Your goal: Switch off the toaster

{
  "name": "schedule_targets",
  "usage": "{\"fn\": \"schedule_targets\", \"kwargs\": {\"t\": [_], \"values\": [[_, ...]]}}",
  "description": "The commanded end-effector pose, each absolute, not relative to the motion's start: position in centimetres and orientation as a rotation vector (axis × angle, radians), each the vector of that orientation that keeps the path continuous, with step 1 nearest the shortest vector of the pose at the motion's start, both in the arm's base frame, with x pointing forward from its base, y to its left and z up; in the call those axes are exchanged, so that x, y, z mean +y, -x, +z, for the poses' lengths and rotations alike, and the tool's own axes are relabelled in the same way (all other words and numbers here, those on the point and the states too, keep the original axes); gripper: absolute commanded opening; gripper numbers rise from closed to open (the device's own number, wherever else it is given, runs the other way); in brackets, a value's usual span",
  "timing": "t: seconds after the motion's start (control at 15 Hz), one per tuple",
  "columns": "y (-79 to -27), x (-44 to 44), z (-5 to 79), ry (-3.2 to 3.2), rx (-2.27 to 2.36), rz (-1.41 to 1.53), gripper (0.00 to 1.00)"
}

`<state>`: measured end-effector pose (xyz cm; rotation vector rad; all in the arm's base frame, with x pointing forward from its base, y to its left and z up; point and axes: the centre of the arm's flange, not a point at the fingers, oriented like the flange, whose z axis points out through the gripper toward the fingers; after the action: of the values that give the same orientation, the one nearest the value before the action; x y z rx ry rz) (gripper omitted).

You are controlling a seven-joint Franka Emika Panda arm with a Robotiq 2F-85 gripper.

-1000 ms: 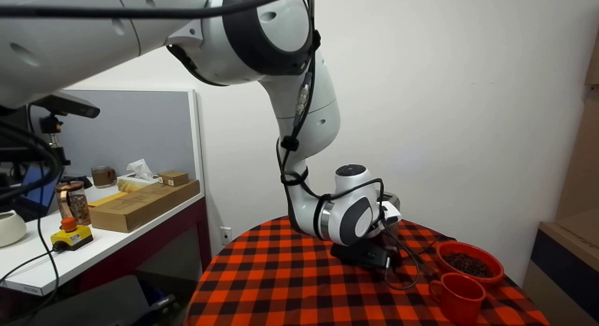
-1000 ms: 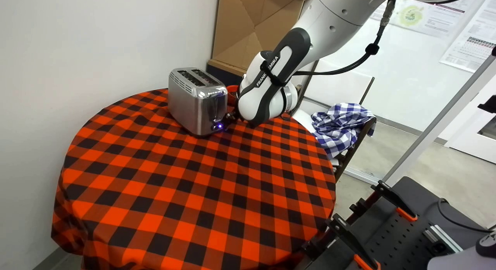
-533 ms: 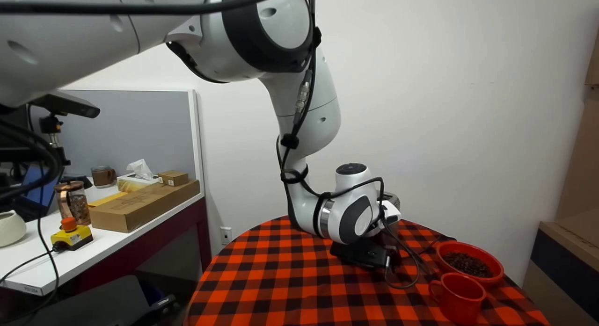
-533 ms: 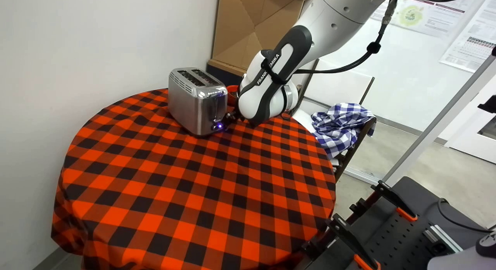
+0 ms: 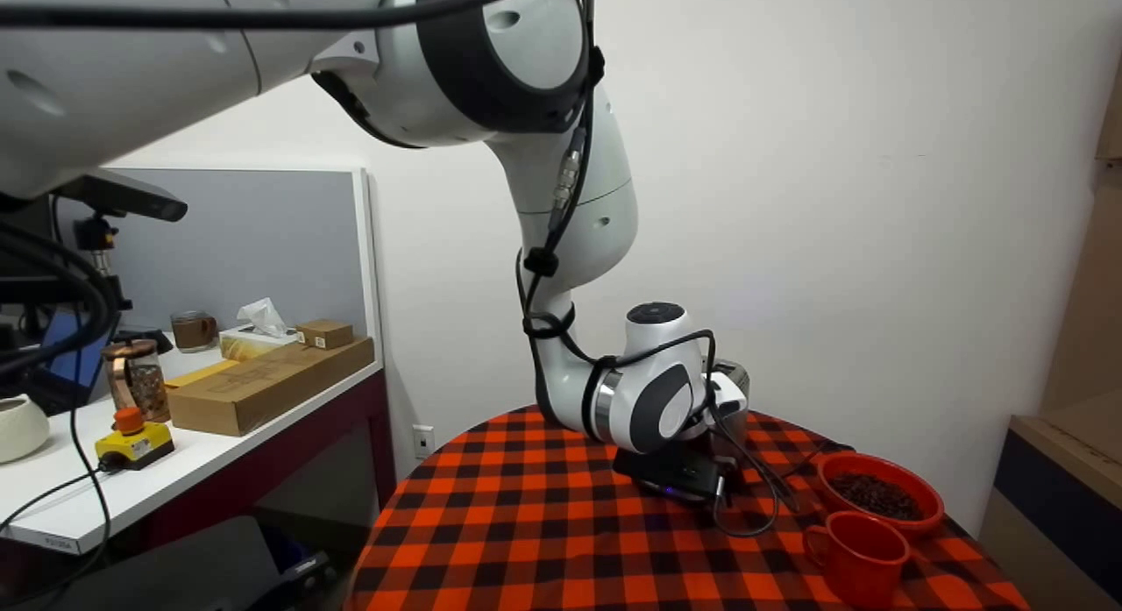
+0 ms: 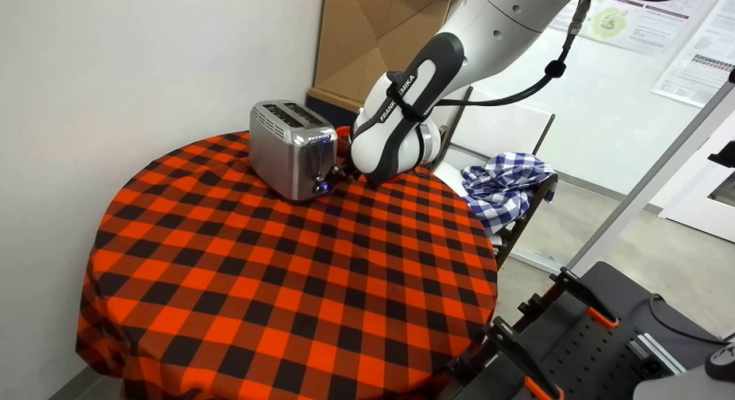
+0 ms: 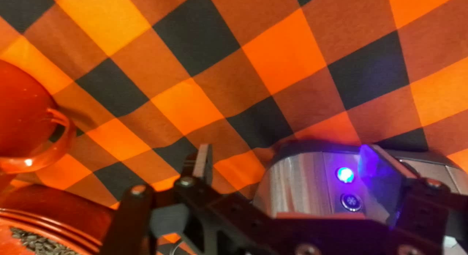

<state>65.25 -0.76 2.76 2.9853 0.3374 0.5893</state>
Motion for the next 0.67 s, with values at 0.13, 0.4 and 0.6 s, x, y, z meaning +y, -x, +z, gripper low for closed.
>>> {"fn": "schedule_targets", "kwargs": {"t": [0.13, 0.4, 0.6], "values": [[-64.87, -1.58, 3.49, -2.987, 0.353, 0.559, 1.00], [-64.91, -1.62, 3.30, -2.990, 0.344, 0.565, 1.00], [-65.09, -1.41, 3.16, -2.992, 0.335, 0.578, 1.00]]}}
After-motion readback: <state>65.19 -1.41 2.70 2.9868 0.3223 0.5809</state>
